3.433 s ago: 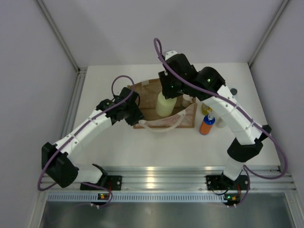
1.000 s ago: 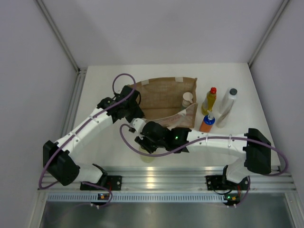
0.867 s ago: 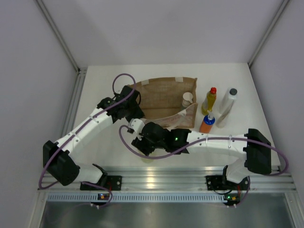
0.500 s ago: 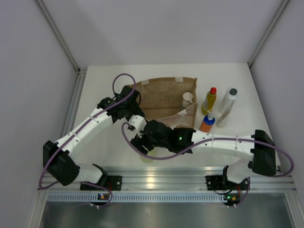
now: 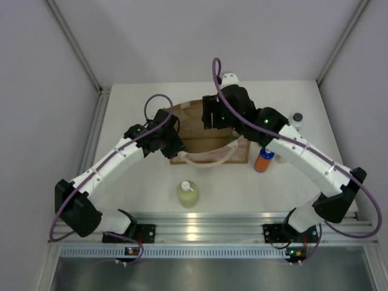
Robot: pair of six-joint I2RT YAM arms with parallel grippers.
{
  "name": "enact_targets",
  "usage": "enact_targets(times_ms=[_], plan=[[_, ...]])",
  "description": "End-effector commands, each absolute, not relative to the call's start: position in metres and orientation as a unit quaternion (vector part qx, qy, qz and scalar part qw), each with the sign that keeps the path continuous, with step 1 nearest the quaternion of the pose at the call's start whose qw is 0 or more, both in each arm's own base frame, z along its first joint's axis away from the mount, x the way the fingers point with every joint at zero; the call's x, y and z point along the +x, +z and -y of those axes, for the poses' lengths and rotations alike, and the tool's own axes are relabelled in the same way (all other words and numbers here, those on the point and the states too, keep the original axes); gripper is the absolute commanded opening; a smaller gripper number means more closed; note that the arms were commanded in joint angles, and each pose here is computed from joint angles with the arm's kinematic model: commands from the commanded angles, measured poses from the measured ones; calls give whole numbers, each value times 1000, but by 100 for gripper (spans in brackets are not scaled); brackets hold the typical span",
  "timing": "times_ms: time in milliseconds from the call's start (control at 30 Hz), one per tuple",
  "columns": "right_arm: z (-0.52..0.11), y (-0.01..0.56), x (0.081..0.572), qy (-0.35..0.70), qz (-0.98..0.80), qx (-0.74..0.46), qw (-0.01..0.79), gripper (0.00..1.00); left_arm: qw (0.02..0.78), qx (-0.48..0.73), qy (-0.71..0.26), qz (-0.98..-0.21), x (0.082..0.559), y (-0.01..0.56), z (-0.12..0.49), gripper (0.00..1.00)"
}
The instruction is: Take the personal care products out of the canvas bag
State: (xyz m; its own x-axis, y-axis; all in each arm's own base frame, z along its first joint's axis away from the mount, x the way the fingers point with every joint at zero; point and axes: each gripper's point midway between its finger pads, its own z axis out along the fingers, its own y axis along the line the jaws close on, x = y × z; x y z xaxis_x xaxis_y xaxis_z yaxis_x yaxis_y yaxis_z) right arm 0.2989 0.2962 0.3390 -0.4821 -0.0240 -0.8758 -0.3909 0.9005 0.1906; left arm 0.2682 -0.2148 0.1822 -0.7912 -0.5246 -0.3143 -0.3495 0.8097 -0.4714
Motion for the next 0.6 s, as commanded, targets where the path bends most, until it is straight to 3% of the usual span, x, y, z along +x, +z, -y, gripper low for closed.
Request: enact_targets(times_ms=[0, 167, 567], plan=[[-257, 282, 302, 65, -903, -92, 414, 65, 238, -240, -233, -912, 277, 203, 224, 37], [-224, 259, 320, -30, -925, -50, 377, 67, 236, -245, -233, -911, 277, 201, 224, 37], [-190, 247, 342, -86, -920, 24, 382, 70, 231, -239, -233, -914, 276, 195, 225, 38]])
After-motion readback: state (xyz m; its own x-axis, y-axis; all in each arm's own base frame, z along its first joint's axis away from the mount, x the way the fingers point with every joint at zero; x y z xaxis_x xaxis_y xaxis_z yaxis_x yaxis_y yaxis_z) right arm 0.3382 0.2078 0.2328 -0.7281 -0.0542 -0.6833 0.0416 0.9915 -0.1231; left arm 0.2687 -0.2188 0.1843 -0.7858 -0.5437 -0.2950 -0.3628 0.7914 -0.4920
